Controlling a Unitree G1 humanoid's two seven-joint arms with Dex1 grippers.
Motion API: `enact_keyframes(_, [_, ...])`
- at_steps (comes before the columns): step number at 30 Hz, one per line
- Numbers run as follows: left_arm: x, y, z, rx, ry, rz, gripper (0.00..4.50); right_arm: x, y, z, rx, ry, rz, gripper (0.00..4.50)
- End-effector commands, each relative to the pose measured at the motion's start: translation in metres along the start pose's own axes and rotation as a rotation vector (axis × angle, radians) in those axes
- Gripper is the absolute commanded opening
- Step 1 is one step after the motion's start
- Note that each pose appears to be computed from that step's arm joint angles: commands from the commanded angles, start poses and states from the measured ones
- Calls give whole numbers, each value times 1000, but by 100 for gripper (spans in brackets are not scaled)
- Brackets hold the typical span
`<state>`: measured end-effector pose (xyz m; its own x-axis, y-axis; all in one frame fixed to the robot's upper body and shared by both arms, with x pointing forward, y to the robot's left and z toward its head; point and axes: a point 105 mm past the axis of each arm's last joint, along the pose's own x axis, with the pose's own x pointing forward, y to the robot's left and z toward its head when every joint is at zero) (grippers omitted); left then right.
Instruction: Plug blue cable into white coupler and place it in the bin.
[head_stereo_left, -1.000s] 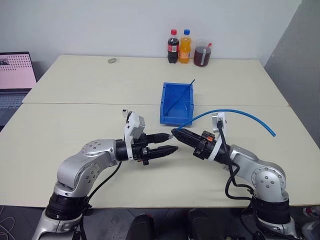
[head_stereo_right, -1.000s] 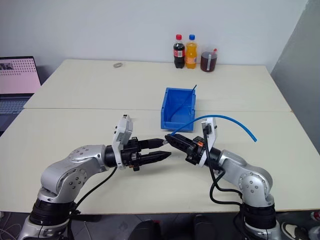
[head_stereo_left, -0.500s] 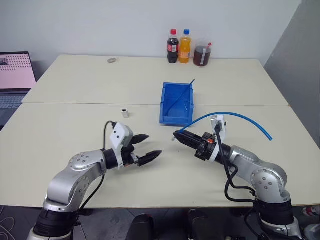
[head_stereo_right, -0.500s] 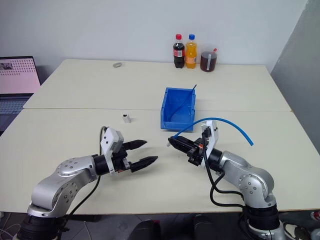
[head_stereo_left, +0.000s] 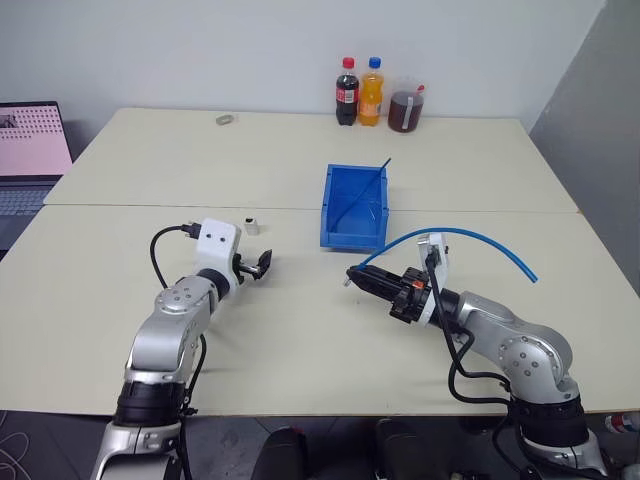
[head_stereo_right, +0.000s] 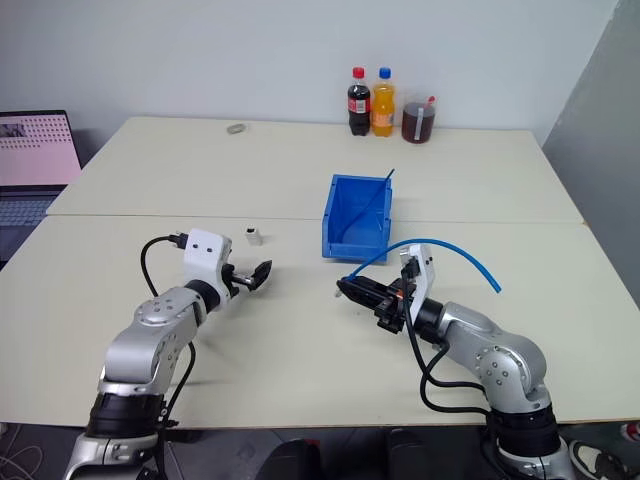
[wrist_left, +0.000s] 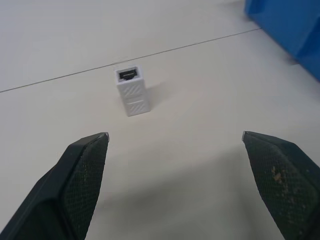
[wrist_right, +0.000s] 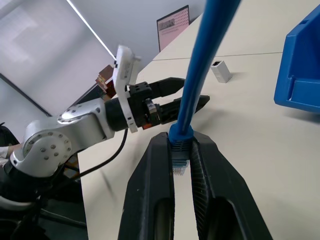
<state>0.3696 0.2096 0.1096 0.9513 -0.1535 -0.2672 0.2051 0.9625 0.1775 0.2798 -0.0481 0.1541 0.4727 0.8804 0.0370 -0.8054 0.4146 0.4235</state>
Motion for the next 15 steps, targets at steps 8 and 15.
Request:
enact_keyframes(8, [28, 12, 6, -58, 47, 76, 450, 0, 7, 11, -52, -29, 17, 15])
enact_keyframes(15, [44, 16, 17, -87, 42, 87, 450, 0, 8, 11, -56, -31, 18, 15])
